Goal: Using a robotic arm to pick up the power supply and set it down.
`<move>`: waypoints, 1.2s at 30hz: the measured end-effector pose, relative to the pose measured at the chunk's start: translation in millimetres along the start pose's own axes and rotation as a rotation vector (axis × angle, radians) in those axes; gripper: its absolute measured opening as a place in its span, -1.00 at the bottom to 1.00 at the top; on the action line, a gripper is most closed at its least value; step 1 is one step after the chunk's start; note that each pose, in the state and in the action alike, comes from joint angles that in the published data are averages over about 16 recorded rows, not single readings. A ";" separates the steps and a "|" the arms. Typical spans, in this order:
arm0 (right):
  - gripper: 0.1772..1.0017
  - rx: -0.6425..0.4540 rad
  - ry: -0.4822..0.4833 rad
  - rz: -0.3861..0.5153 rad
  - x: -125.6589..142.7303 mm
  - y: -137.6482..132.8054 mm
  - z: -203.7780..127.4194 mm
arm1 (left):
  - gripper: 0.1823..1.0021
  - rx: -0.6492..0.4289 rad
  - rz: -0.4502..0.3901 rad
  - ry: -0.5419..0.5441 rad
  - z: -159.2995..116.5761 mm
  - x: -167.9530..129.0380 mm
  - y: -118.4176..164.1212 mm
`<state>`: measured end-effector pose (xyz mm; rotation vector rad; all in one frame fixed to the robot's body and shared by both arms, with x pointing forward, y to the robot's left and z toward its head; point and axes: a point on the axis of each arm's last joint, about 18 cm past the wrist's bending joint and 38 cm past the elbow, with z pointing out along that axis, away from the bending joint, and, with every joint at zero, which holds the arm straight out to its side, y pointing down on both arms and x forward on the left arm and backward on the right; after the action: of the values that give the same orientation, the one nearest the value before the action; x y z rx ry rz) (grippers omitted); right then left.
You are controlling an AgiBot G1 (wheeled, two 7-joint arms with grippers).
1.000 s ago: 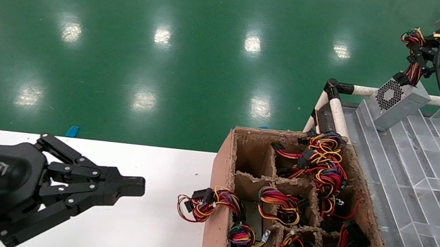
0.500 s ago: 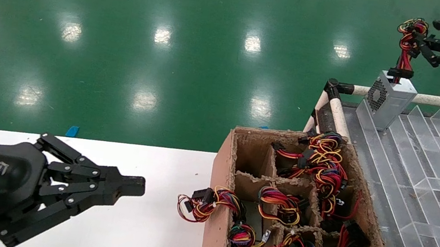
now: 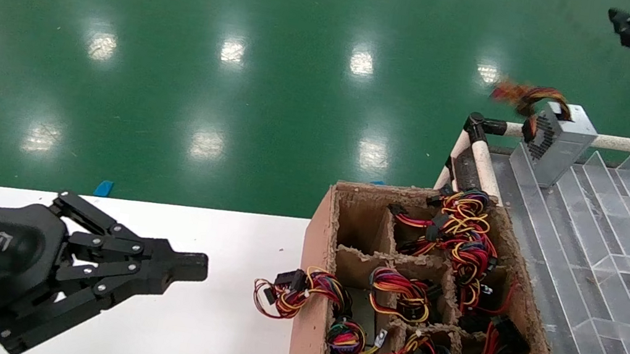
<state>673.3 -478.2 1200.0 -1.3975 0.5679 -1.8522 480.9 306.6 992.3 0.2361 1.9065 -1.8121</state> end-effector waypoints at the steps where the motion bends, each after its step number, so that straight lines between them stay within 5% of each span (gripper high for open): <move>1: 0.23 0.006 0.003 0.001 1.8 -1.9 -0.6 | -0.98 0.000 0.000 0.000 0.0 0.0 0.0; 17: 0.88 0.163 -0.092 0.087 -20.6 -9.4 -11.8 | -0.98 0.000 0.000 0.000 0.0 0.0 0.0; 36: 1.00 0.366 -0.418 0.229 -99.2 -10.0 -61.7 | -0.85 0.000 0.000 0.000 0.0 0.0 0.0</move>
<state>625.7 -400.4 1126.3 -1.3507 0.1568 -1.3469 480.9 306.6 992.3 0.2361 1.9065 -1.8121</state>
